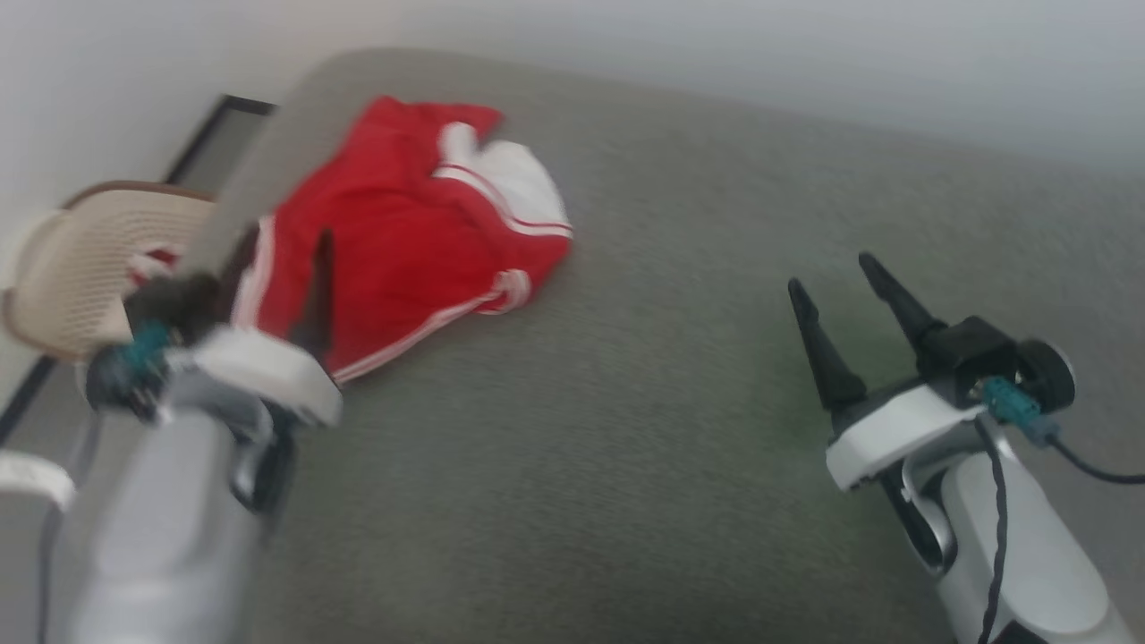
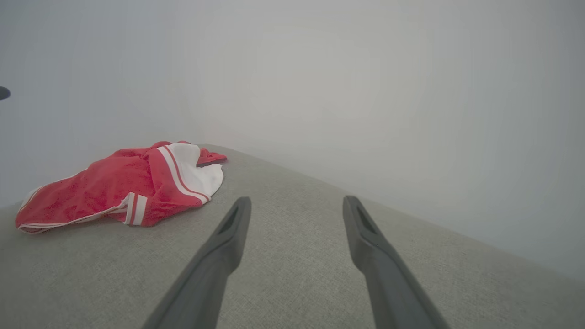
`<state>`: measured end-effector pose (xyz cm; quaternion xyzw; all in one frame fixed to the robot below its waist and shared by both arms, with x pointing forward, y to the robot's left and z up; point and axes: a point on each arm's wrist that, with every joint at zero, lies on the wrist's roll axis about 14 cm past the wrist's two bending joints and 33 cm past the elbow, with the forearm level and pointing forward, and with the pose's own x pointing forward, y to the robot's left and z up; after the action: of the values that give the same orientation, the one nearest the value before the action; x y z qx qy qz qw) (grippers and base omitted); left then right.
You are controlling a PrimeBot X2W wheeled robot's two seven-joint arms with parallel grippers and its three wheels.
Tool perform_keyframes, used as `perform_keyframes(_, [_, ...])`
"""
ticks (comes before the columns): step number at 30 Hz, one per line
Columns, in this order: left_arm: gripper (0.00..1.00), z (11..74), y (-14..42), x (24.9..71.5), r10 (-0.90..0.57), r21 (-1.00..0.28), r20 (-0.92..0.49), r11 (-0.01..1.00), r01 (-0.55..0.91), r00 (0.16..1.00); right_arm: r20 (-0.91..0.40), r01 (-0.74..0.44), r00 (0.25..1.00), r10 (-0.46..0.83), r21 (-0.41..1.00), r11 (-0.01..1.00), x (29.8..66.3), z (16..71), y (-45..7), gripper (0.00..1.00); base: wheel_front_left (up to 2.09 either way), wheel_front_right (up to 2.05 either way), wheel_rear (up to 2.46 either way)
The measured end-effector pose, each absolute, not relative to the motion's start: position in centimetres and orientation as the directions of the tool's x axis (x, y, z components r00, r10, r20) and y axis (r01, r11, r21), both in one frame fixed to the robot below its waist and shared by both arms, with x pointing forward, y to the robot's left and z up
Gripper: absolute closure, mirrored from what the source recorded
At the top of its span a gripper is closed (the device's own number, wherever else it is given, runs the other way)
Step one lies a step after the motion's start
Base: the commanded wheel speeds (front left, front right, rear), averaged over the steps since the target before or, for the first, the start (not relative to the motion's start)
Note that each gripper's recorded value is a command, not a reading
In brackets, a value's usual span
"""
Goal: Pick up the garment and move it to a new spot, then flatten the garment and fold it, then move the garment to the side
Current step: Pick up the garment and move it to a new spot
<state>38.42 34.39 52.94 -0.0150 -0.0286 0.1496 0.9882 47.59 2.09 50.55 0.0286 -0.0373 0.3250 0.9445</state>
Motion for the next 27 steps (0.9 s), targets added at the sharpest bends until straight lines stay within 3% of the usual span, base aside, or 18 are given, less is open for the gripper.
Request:
perform_keyframes(4, [0.0,52.4,34.9,43.8,0.231,-0.005,-0.031,0.973,-0.231,0.972,0.083,-0.549,0.835,0.545,0.036,0.835,49.1,49.6,-1.0,0.0,0.0,0.0,0.0])
perform_keyframes(7, [0.0,48.2,34.6,47.5,0.182,-0.032,-0.269,0.98,-0.198,0.946,0.067,-0.488,0.872,0.485,0.047,0.871,49.8,48.4,-3.6,0.0,0.0,0.0,0.0])
perform_keyframes(12, [0.0,43.2,33.4,49.7,0.091,-0.151,-0.542,0.967,-0.203,0.835,0.042,-0.415,0.91,0.413,0.05,0.909,50.4,47.0,-6.7,0.0,0.0,0.0,0.0])
perform_keyframes(16, [0.0,38.8,32.6,49.7,0.018,-0.198,-0.723,0.953,-0.231,0.691,0.027,-0.368,0.93,0.367,0.044,0.929,51.1,46.0,-8.6,0.0,0.0,0.0,0.0])
perform_keyframes(21, [0.0,35.8,32.2,50.5,-0.048,-0.232,-0.829,0.936,-0.265,0.557,0.003,-0.323,0.946,0.323,0.034,0.946,51.5,44.7,-10.6,0.0,0.0,0.0,0.0])
perform_keyframes(27, [0.0,34.2,31.9,51.1,-0.083,-0.25,-0.867,0.925,-0.286,0.491,-0.005,-0.287,0.958,0.287,0.024,0.958,51.7,44.1,-12.0,0.0,0.0,0.0,0.0])
